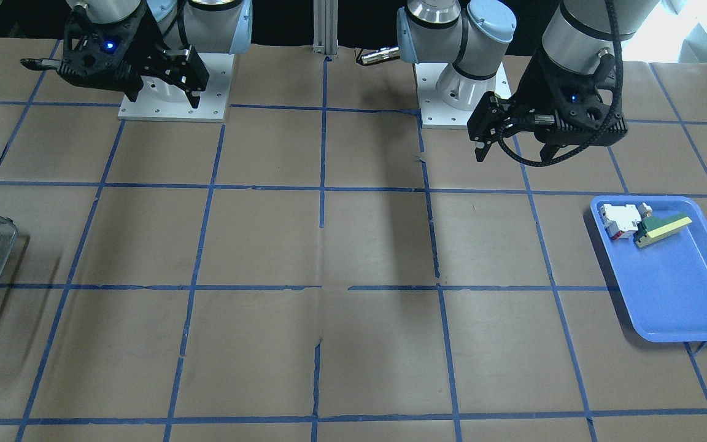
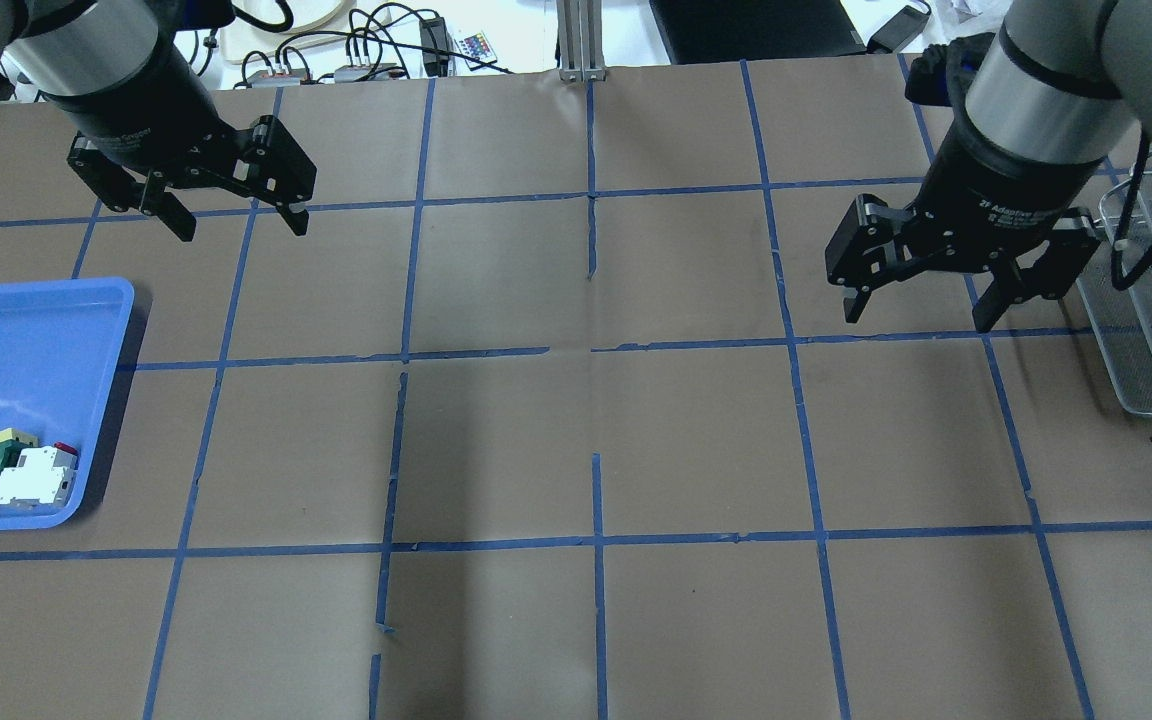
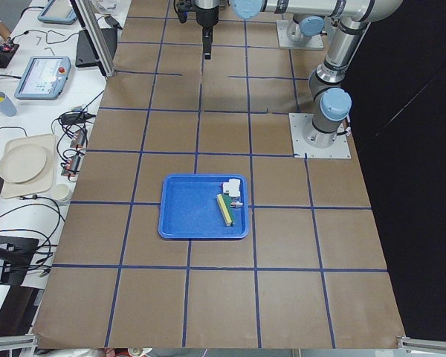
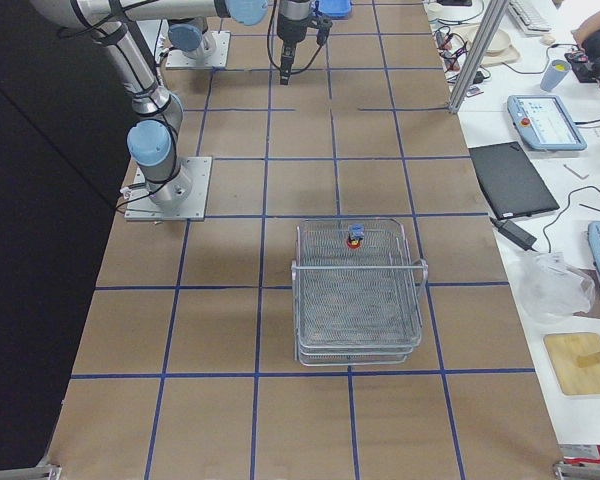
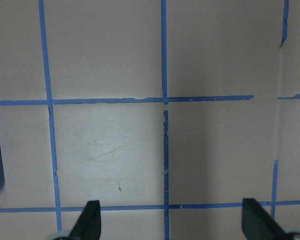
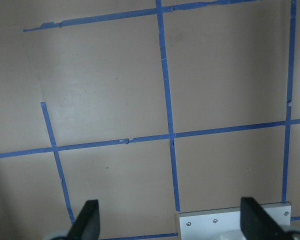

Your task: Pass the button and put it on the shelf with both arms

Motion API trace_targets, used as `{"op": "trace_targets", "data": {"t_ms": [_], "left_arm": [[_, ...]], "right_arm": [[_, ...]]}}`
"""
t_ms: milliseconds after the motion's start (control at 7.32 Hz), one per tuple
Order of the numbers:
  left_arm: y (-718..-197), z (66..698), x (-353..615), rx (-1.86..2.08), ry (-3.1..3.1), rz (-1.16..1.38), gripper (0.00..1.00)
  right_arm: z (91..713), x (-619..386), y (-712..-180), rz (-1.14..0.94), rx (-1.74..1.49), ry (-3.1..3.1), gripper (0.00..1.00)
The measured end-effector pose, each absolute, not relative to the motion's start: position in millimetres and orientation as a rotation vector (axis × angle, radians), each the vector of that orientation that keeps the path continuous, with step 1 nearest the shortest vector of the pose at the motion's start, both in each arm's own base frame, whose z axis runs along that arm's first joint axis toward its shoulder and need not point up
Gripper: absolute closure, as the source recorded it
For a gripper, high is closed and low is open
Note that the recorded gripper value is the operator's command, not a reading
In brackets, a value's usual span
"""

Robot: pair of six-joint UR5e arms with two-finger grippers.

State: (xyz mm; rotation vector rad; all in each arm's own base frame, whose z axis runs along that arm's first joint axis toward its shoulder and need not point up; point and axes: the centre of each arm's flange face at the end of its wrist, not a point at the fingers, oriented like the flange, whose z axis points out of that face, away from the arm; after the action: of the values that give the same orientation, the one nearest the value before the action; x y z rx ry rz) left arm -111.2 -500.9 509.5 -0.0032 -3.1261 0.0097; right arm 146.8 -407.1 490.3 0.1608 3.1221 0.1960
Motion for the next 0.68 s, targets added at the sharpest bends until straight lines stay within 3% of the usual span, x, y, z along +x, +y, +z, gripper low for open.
{"op": "trace_targets", "data": {"t_ms": [683], "left_arm": [[-504.2,508.8,-110.5,0.001,-3.125,0.015,0.00]], "right_arm": [[493.8,141.1,-410.0,0.141,0.165,3.134,0.01]]}}
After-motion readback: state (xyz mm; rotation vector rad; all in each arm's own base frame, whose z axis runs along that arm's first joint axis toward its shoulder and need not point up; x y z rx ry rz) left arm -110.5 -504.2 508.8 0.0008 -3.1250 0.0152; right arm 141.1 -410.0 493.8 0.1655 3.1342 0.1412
